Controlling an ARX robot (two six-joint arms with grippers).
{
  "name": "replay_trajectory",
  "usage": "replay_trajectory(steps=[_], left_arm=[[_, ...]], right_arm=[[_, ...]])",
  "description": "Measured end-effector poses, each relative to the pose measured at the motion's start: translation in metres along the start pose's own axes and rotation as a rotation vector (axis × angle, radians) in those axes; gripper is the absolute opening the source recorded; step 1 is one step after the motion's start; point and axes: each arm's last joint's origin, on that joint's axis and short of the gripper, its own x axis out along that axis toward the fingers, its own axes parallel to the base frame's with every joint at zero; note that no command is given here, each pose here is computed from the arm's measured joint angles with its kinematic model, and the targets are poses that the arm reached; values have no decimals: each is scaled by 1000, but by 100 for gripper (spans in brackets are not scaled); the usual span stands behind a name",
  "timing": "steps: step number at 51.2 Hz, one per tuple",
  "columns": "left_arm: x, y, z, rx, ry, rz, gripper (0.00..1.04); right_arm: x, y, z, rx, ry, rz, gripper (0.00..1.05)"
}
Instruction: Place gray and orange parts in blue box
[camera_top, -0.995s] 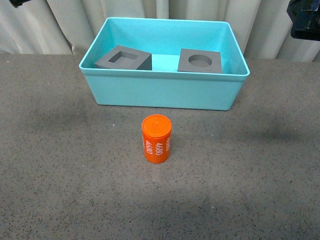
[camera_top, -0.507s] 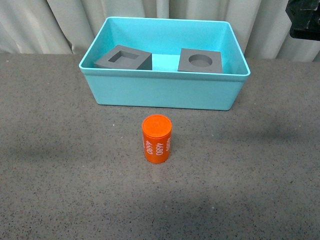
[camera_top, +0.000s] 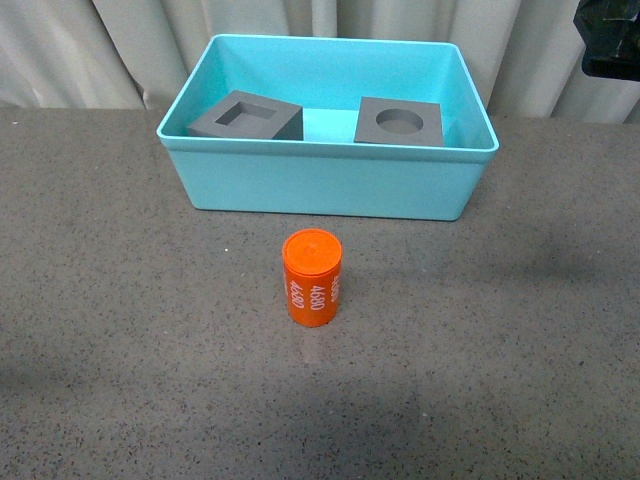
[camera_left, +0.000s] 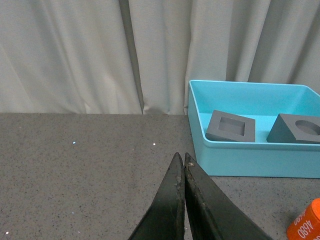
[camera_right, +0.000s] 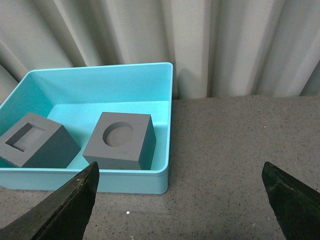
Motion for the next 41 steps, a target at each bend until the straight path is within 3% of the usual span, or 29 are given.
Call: replay_trajectory(steps=[41], left_arm=[[-32, 0, 10, 0, -32, 0, 4]], right_arm=[[0, 0, 0, 0, 0, 0, 95]])
